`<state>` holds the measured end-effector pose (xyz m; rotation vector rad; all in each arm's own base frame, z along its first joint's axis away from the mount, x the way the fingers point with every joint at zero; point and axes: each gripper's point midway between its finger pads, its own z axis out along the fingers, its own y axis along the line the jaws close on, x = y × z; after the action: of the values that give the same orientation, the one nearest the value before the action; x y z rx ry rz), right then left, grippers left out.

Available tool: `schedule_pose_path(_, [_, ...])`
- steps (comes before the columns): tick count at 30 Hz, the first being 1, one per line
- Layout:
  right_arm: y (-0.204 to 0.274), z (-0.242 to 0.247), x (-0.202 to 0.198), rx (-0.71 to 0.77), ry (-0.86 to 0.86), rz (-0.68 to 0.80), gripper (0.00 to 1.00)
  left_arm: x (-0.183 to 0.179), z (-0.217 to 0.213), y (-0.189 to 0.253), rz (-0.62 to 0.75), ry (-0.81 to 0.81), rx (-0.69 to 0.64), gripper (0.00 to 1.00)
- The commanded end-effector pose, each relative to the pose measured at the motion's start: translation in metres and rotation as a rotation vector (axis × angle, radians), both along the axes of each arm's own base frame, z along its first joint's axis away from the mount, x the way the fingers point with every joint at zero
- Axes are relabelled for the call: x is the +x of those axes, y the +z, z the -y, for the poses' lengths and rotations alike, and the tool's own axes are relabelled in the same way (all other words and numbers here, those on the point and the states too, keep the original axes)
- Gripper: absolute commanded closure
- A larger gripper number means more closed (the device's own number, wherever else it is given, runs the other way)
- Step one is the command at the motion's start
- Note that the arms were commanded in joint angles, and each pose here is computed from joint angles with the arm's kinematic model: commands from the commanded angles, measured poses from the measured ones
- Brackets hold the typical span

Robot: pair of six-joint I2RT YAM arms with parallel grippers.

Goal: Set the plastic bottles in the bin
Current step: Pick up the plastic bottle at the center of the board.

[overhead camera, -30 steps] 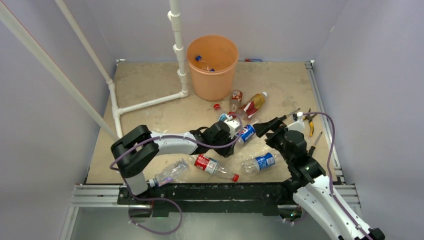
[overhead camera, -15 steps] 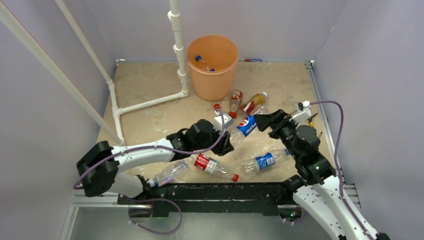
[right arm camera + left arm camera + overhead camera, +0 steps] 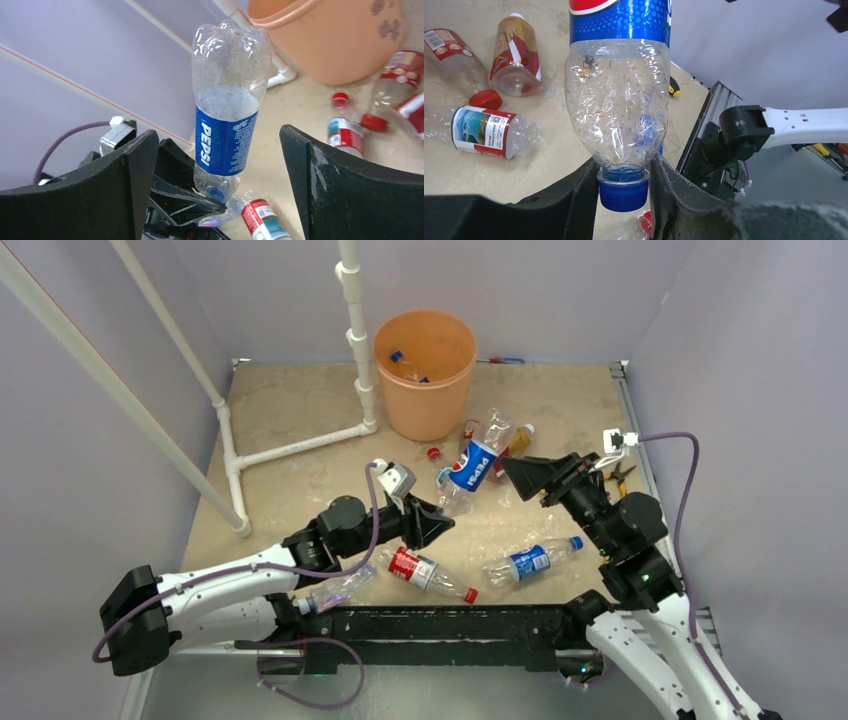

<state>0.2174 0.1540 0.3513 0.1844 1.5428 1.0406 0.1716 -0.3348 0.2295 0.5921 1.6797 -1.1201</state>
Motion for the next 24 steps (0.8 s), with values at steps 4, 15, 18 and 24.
schedule_pose_path(4, [0.038, -0.024, -0.008, 0.153, 0.145, 0.129, 0.05, -0.001, -0.007, 0.03, 0.055, 0.024, -0.124, 1.0])
schedule_pose_path(15, [0.026, -0.046, 0.02, 0.112, 0.184, 0.067, 0.07, -0.005, -0.009, 0.035, 0.055, 0.01, -0.146, 1.0])
schedule_pose_path(18, [0.025, -0.053, 0.023, 0.117, 0.216, 0.065, 0.08, -0.006, -0.009, 0.035, 0.052, 0.009, -0.147, 1.0])
schedule_pose_path(24, [0.022, -0.064, 0.033, 0.111, 0.25, 0.043, 0.1, -0.007, -0.009, 0.035, 0.049, 0.002, -0.144, 1.0])
